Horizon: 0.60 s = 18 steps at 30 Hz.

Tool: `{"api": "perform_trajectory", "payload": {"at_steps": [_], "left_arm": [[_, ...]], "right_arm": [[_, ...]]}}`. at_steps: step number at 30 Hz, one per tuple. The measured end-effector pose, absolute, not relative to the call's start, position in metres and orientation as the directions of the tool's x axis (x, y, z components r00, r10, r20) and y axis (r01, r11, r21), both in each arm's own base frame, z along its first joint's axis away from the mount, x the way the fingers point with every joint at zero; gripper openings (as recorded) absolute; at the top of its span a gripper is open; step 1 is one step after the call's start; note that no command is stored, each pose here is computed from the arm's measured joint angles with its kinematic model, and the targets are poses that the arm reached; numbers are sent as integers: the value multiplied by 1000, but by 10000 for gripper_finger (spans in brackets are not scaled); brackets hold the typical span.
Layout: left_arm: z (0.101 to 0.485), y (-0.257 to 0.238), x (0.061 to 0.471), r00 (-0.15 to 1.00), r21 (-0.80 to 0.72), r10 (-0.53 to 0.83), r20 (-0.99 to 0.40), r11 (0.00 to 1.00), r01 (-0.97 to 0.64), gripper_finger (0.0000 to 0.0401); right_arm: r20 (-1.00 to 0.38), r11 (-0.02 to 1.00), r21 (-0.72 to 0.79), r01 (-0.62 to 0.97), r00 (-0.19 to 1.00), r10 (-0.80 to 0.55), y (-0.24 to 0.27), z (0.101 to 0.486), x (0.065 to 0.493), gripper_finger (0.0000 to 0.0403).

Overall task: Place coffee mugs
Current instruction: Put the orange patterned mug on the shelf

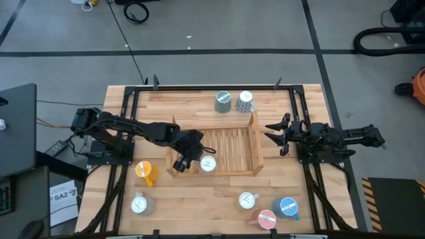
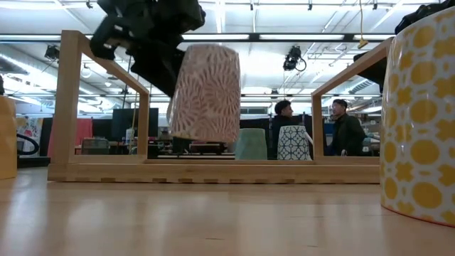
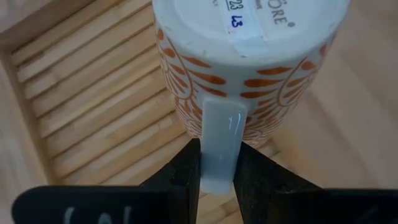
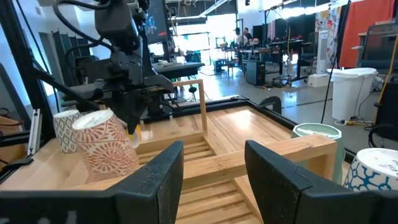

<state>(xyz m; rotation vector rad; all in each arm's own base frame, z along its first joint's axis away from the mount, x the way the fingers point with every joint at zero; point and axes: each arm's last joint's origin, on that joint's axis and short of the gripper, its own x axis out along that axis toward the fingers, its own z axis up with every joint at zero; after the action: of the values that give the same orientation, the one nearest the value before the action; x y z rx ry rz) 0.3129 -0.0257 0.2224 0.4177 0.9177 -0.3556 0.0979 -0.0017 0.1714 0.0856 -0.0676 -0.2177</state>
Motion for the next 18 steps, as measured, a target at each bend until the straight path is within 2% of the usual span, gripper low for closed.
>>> {"api": "perform_trajectory", "payload": {"at_steps": [4, 18], "left_arm": [[219, -22, 315, 556, 227, -94, -826, 847, 480, 82], [196, -12, 323, 497, 183, -74, -865, 874, 450, 82]], "right_arm": [[58, 973, 92, 212, 974, -218, -2, 172, 98, 177], [50, 973, 90, 213, 975, -218, -2, 171, 98, 177]]}}
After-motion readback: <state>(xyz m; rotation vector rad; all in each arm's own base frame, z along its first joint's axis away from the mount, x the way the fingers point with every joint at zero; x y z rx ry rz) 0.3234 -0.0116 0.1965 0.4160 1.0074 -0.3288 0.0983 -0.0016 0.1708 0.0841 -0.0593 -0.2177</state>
